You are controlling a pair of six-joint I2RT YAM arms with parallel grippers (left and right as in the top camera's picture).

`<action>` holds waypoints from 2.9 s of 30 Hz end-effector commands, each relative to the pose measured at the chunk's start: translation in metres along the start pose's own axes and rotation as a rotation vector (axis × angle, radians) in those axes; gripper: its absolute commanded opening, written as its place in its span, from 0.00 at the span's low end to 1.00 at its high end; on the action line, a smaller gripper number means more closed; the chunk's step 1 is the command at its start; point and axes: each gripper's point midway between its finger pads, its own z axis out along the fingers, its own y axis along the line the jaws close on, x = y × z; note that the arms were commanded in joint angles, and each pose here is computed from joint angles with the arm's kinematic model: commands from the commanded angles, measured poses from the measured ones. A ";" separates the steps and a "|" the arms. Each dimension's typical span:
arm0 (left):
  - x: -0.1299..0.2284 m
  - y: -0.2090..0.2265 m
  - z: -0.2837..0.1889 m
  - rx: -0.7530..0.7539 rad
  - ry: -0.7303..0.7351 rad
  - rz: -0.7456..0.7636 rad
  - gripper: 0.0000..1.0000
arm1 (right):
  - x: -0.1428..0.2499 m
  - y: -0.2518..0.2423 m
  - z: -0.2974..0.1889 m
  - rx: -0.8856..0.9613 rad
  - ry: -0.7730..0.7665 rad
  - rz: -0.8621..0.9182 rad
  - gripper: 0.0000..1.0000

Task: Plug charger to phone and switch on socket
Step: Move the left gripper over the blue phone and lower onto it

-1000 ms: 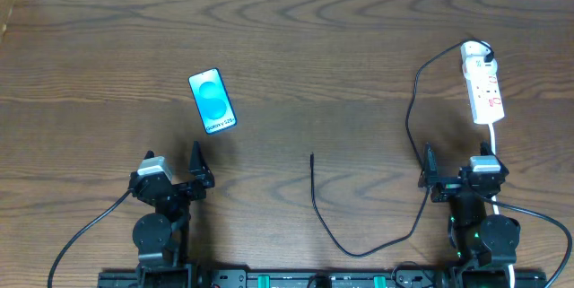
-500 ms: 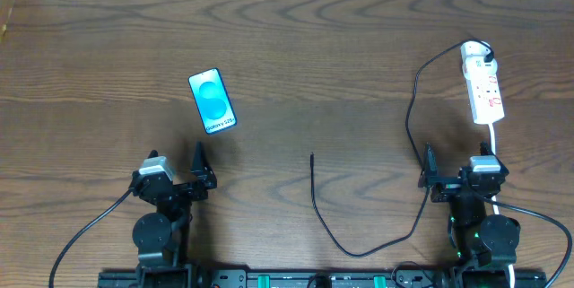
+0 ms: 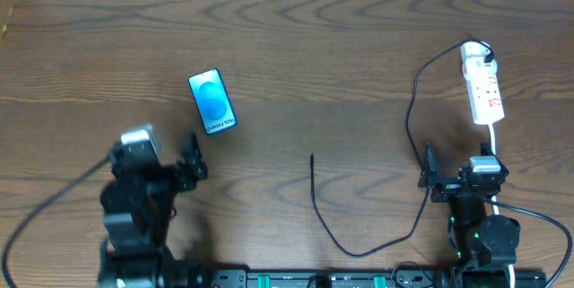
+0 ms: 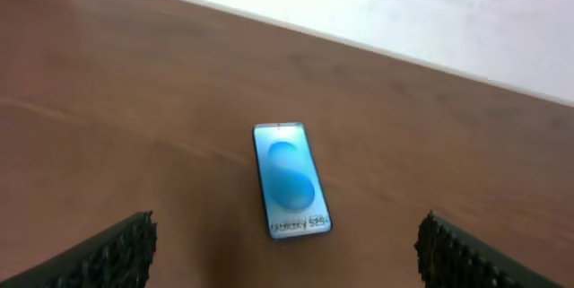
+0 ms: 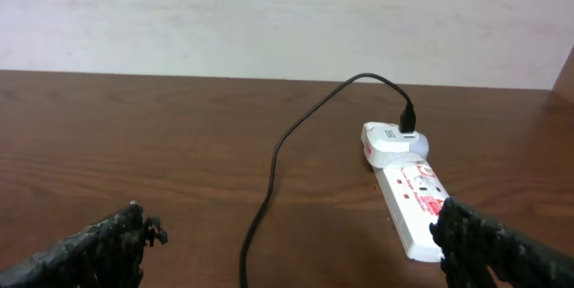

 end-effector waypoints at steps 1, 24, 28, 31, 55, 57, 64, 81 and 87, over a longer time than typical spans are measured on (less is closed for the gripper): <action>-0.018 -0.004 0.013 -0.015 0.106 0.020 0.93 | 0.001 -0.001 0.000 0.007 0.000 0.006 1.00; 0.027 0.003 0.184 -0.131 0.864 -0.024 0.92 | 0.001 -0.001 0.000 0.007 0.000 0.006 0.99; 0.040 0.001 0.196 -0.106 0.891 -0.039 0.93 | 0.001 -0.001 0.000 0.007 0.000 0.006 0.99; 0.043 0.002 0.204 -0.105 0.882 -0.039 0.39 | 0.001 -0.001 0.000 0.007 0.000 0.006 0.99; 0.042 -0.008 0.200 -0.235 0.979 -0.087 0.98 | 0.001 -0.001 0.000 0.007 0.000 0.006 0.99; 0.060 -0.006 0.208 -0.236 1.023 -0.092 0.98 | 0.001 -0.001 0.000 0.007 0.000 0.006 0.99; 0.101 -0.009 0.238 -0.186 1.089 -0.135 0.98 | 0.001 -0.001 0.000 0.007 0.000 0.006 0.99; 0.130 0.000 0.243 -0.212 1.133 -0.130 0.98 | 0.001 -0.001 0.000 0.007 0.000 0.006 0.99; 0.135 0.001 0.244 -0.221 1.133 -0.143 0.98 | 0.001 -0.001 0.000 0.007 0.000 0.006 0.99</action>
